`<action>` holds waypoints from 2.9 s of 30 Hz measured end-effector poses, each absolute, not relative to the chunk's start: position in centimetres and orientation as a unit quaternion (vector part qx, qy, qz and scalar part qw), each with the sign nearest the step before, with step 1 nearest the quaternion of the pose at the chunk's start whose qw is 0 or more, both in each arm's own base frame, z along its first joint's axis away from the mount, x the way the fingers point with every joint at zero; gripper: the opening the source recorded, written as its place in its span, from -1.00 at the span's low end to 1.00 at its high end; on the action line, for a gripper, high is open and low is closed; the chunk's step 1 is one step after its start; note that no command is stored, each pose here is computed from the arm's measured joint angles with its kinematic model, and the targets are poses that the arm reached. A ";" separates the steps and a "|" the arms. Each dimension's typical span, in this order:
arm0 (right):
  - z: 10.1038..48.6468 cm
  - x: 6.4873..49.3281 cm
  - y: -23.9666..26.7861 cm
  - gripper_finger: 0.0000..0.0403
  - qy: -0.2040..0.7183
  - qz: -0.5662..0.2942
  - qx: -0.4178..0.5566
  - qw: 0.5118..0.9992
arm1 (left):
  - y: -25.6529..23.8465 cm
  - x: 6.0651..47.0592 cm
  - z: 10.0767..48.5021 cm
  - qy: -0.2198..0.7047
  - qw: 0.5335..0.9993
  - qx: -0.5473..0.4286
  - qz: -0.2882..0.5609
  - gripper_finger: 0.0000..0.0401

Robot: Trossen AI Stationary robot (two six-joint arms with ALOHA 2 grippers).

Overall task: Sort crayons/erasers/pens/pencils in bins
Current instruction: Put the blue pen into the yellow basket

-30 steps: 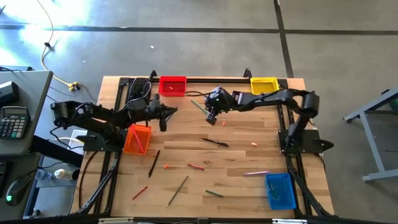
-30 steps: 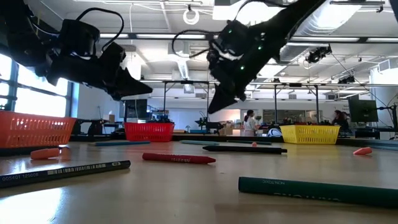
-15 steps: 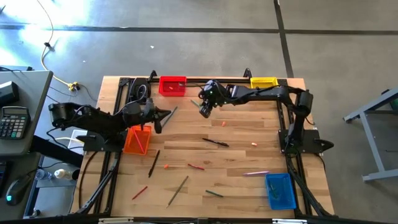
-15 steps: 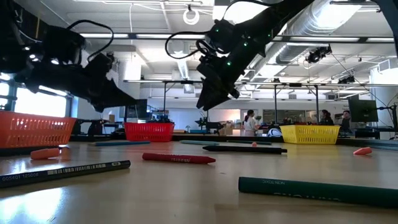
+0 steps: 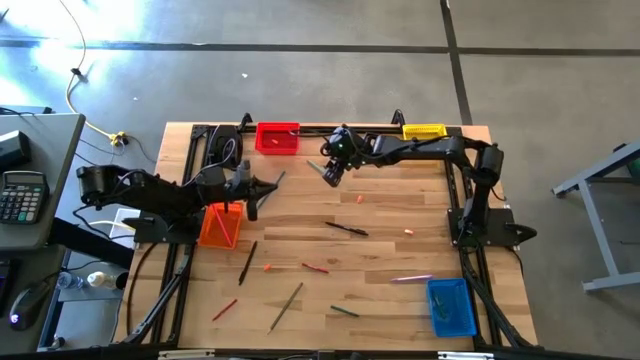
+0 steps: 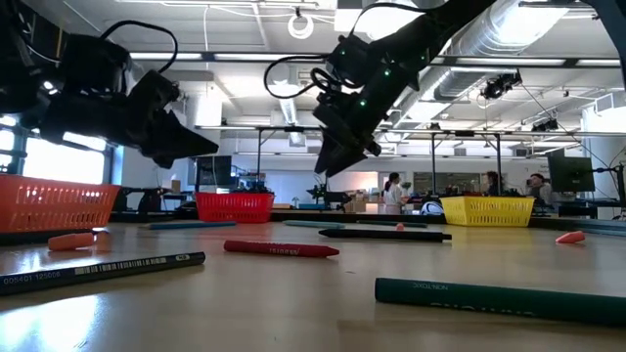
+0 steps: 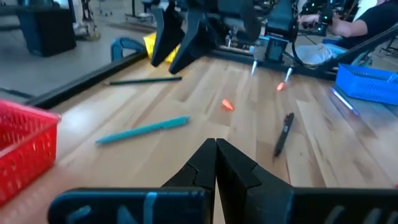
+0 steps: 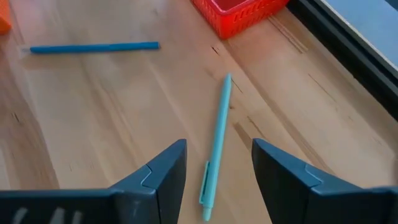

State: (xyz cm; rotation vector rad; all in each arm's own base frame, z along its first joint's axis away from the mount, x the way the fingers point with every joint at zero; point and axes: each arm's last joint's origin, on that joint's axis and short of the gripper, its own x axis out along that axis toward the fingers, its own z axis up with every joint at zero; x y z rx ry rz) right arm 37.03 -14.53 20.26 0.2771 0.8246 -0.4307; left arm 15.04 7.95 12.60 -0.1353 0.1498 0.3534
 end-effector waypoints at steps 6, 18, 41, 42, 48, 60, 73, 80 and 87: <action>19.9 36.6 -14.5 -0.14 0.421 -0.205 0.132 0.874 | 8.3 15.6 13.3 0.061 0.981 -0.050 0.174 -1.00; 17.6 36.6 -15.3 -0.14 0.452 -0.219 0.161 0.849 | 9.0 16.8 14.9 0.038 0.984 0.002 0.174 -1.00; 14.3 38.3 -14.6 -0.14 0.448 -0.208 0.187 0.849 | 9.2 17.3 15.8 0.022 0.984 0.061 0.169 -1.00; 14.2 38.4 -14.7 -0.14 0.447 -0.210 0.186 0.850 | 9.2 17.3 15.8 0.022 0.983 0.062 0.169 -1.00; 12.5 38.8 -14.8 -0.15 0.454 -0.216 0.187 0.844 | 9.3 17.4 16.0 0.019 0.983 0.063 0.170 -1.00; 11.9 38.8 -14.5 -0.77 0.464 -0.252 0.175 0.831 | 9.3 17.4 16.0 0.018 0.985 0.059 0.160 -1.00; 14.0 37.8 -13.6 -0.85 0.479 -0.249 0.172 0.824 | 10.0 18.8 18.4 -0.024 0.983 0.089 0.161 -1.00; 18.5 36.4 -12.6 -0.85 0.471 -0.277 0.145 0.825 | 10.4 19.4 19.5 -0.042 0.980 0.104 0.162 -1.00; 24.2 31.9 -11.7 -0.85 0.485 -0.354 0.122 0.790 | 10.5 19.6 19.9 -0.048 0.980 0.106 0.162 -1.00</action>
